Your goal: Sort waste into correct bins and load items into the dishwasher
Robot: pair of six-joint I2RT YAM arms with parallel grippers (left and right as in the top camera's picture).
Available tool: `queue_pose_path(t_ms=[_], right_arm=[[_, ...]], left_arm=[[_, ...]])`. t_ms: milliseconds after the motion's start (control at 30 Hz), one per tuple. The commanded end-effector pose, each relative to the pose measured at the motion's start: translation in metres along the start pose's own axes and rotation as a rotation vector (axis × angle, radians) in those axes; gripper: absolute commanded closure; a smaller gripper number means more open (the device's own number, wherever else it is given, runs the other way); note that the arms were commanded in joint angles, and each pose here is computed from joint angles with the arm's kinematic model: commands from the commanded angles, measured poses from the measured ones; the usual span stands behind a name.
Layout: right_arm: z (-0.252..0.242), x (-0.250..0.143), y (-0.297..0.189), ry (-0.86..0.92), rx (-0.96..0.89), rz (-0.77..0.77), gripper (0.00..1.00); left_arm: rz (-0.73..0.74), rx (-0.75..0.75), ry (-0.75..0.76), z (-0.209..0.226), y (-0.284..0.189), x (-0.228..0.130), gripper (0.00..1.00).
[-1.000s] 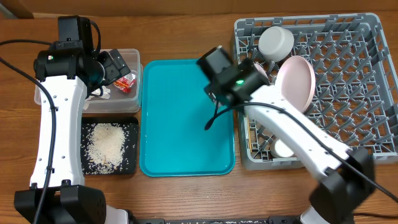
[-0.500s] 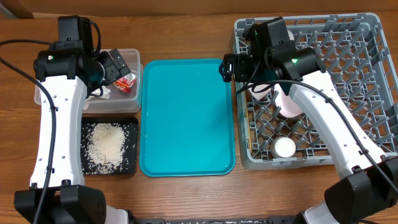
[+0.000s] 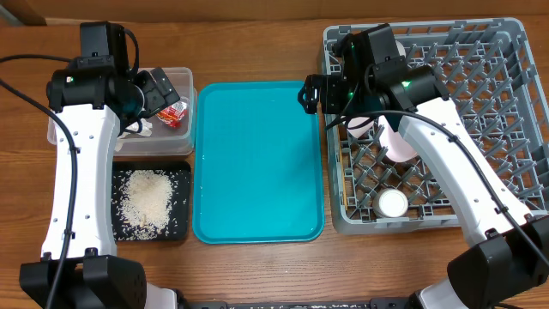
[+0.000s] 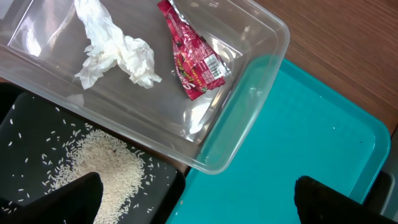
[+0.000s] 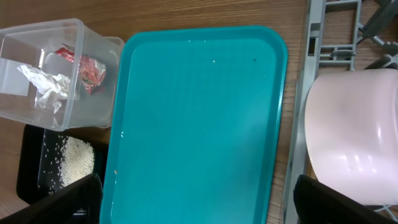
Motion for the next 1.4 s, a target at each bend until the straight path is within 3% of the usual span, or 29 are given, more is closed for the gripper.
queue_pose_path(t_ms=[0, 600, 733, 1067, 1367], right_arm=[[0.003, 0.002, -0.008, 0.001, 0.012, -0.019, 0.00], [0.002, 0.000, -0.007, 0.003, 0.011, -0.011, 0.00], [-0.003, 0.014, -0.014, -0.013, -0.053, -0.093, 0.00], [0.008, 0.050, -0.107, -0.070, -0.156, -0.456, 0.00], [0.006, 0.029, -0.221, -0.101, -0.237, -0.709, 0.00]], left_arm=[[-0.014, -0.002, 0.028, -0.002, -0.004, 0.001, 0.00], [-0.015, -0.002, 0.028, -0.002, -0.004, 0.001, 0.00], [-0.015, -0.002, 0.028, -0.002, -0.004, 0.001, 0.00], [-0.014, -0.002, 0.028, -0.002, -0.004, 0.001, 0.00], [-0.015, -0.002, 0.028, -0.002, -0.004, 0.001, 0.00]])
Point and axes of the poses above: each gripper's point midway between its finger pads, its own y axis out along the fingers, its own z axis along the line the jaws close on, x = y × z, the point moved 4 cm from there along -y, back along the fingers, and after that the axes turned 7 degrees about -y, right-handed, at the moved point
